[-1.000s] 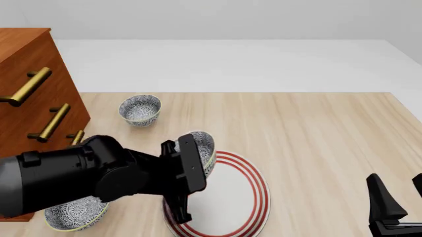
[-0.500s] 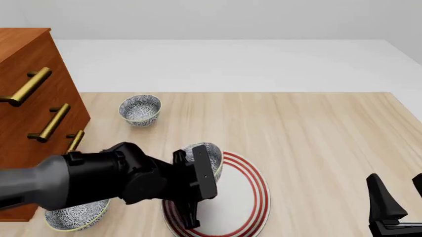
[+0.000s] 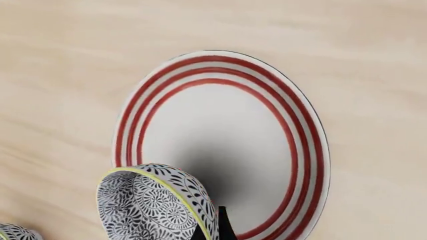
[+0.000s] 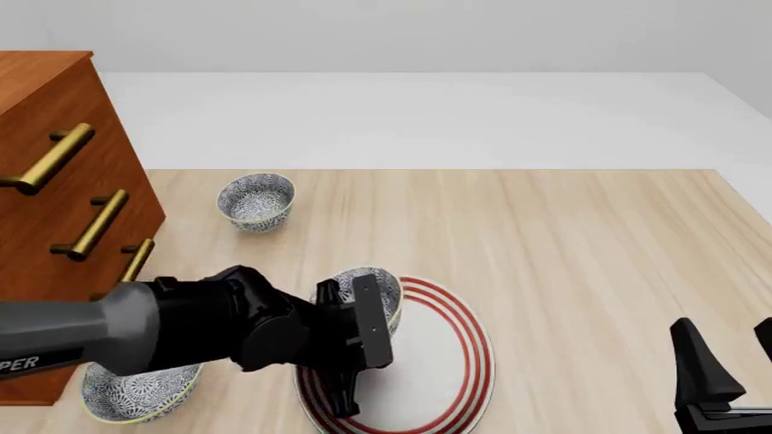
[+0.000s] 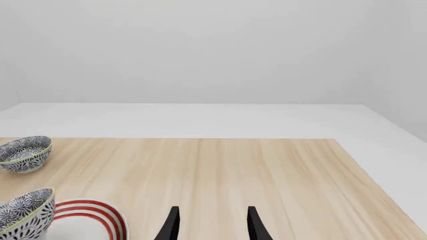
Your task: Pick up the bowl and put it in the middle on the plate.
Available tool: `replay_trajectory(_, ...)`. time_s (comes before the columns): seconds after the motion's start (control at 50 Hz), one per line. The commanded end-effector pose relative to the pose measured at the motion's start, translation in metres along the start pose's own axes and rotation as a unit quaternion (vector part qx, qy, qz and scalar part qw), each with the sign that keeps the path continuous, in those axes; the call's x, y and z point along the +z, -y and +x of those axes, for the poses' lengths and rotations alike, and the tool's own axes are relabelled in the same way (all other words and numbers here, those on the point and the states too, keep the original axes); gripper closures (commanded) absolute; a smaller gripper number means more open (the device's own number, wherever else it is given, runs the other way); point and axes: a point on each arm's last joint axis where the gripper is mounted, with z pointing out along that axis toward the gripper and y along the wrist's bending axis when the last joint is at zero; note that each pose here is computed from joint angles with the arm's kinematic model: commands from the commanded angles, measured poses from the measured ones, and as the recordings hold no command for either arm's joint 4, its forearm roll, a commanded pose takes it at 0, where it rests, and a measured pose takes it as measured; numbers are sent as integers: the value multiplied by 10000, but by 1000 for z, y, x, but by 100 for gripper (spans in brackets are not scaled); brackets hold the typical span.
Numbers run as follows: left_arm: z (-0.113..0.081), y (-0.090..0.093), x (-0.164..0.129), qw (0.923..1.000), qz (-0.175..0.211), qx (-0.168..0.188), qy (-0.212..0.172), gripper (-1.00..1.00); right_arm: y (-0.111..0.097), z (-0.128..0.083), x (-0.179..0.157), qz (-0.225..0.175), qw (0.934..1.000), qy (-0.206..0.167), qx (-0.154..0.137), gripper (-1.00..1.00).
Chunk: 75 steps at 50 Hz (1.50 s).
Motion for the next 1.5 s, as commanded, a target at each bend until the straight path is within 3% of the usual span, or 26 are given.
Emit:
replay_trajectory(0.02, 0, 0, 8, 9999, 24, 113, -51, 100, 0, 0, 0, -1, 10000, 1, 0, -100)
replay_trajectory(0.48, -13, 26, 32, 9993, 321, 154, -108, 100, 0, 0, 0, -1, 10000, 0, 0, -100)
replay_trajectory(1.04, -12, 28, 37, 9991, 332, 230, -102, 100, 0, 0, 0, 0, 10000, -1, 0, -100)
replay_trajectory(1.06, -13, 30, 37, 9991, 349, 237, -107, -100, 0, 0, 0, 0, 10000, 0, 0, -100)
replay_trajectory(1.5, -18, 25, 15, 9992, 238, 296, 85, -100, 0, 0, 0, 0, 10000, -1, 0, -100)
